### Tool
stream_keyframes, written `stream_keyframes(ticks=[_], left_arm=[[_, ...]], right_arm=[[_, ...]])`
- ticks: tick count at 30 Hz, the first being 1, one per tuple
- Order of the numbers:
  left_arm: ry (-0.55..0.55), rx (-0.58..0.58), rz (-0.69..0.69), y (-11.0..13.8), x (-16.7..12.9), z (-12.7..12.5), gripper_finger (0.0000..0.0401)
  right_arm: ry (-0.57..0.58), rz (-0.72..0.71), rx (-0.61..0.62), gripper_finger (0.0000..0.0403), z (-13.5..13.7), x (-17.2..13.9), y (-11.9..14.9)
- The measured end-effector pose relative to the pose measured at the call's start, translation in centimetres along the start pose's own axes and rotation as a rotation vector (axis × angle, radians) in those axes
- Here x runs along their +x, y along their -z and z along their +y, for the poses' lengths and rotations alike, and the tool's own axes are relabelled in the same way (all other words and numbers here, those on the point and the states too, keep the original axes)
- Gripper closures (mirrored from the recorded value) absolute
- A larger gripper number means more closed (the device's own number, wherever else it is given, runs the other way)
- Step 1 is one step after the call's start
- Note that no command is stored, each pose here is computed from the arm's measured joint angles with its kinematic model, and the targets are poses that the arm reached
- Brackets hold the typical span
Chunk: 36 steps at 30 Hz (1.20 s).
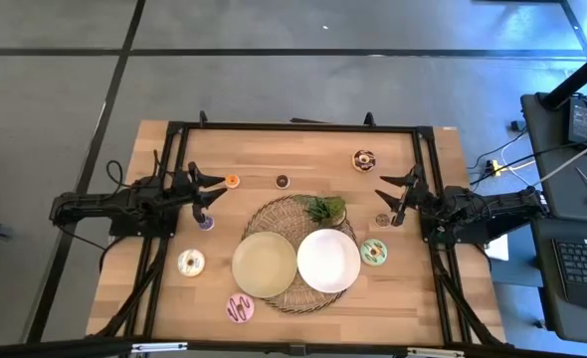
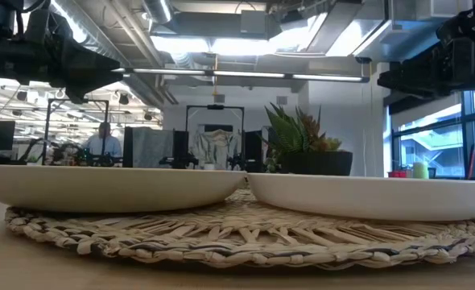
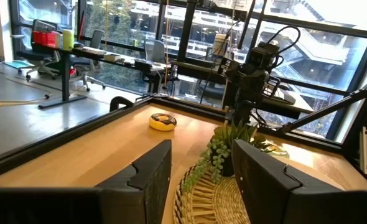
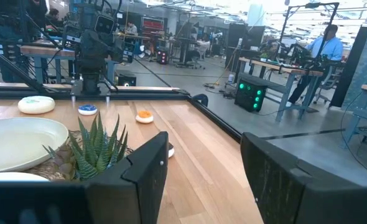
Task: Pick & Place donuts
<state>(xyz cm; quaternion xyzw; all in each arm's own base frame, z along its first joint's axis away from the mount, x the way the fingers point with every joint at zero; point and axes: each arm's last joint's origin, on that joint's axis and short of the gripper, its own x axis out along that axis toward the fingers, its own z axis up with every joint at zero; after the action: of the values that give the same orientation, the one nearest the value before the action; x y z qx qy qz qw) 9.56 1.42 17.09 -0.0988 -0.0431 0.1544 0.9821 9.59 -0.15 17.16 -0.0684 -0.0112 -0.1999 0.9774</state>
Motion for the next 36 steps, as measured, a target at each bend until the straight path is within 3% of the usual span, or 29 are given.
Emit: stream_keyframes(ticks=[11,19,29,36], left_arm=[[0.0,0.0,0.0,0.0,0.0,0.0,0.0239],[0.0,0.0,-0.001,-0.01,0.0,0.0,0.0235],[-0.011,0.0,-0.004,-0.02,0.0,0.03,0.0238],[-0.167,-0.019,-0.052,-0.27,-0.05,0.46,0.0242]], right_arm=[[0.0,0.001,0.009,0.0201,0.0,0.0,0.01],[-0.001,0.002,0.275,0.0201,0.01,0.0,0.02],[-0.001,0.001,0.282,0.0201,0.0,0.0,0.0],[0.037,0.002,0.288,0.0201,-0.1,0.0,0.02]])
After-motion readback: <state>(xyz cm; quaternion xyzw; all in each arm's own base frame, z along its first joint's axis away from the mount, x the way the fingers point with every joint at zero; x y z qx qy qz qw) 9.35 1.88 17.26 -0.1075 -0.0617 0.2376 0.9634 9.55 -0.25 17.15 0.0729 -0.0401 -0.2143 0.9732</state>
